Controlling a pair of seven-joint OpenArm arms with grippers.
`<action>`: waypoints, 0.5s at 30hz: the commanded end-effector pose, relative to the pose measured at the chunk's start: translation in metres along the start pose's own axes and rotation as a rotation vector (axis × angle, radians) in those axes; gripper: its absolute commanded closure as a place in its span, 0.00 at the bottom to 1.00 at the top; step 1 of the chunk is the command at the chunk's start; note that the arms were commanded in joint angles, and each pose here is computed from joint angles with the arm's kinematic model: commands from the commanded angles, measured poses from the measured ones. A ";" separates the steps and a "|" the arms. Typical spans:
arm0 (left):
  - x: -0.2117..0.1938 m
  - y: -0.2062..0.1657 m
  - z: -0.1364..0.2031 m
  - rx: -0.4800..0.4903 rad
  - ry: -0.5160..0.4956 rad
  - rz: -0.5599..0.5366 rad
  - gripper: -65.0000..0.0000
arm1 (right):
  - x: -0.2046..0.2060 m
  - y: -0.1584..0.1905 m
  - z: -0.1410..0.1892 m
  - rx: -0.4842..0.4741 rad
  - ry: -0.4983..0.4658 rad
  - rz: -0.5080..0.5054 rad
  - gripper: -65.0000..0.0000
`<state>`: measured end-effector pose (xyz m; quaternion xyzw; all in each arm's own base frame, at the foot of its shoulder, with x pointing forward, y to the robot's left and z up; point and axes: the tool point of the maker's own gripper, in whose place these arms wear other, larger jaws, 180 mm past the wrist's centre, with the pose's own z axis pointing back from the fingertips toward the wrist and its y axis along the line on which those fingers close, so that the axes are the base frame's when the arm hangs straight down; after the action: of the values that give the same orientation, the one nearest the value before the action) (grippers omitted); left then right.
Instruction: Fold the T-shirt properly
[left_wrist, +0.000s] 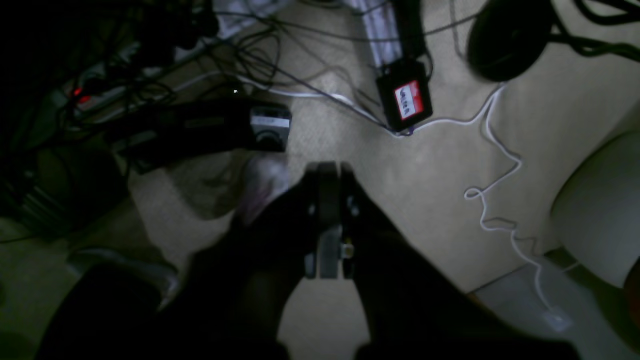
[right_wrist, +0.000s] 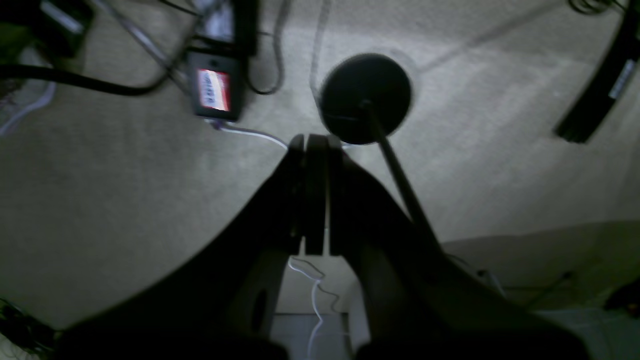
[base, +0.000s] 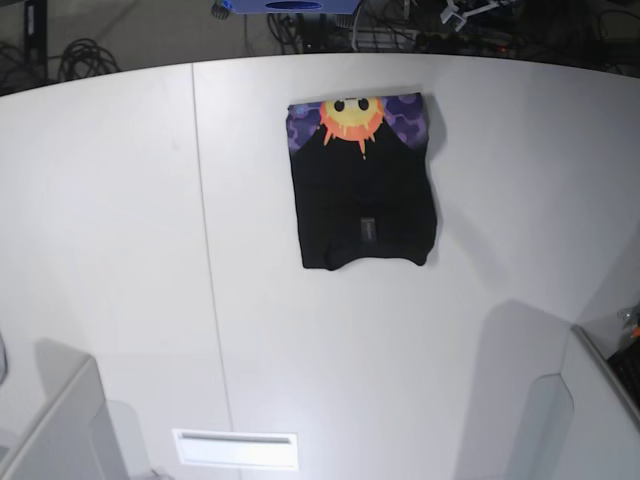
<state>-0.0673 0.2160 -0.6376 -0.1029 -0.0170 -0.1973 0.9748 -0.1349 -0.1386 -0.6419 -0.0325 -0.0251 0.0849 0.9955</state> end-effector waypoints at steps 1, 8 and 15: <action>-0.008 0.006 0.003 0.012 0.014 -0.003 1.00 | -0.010 0.002 0.003 0.000 0.014 -0.003 1.00; -0.010 0.005 0.004 0.010 0.016 -0.003 1.00 | -0.013 -0.006 0.003 -0.016 0.016 -0.013 1.00; -0.013 0.004 0.004 0.010 0.025 0.000 1.00 | -0.011 -0.023 0.002 -0.040 0.014 0.003 1.00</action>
<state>-0.0697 0.2185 -0.6377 -0.0973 -0.0153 -0.1965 0.9755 -0.1330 -0.1558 -0.6415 -0.0465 -0.0267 0.0809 0.9953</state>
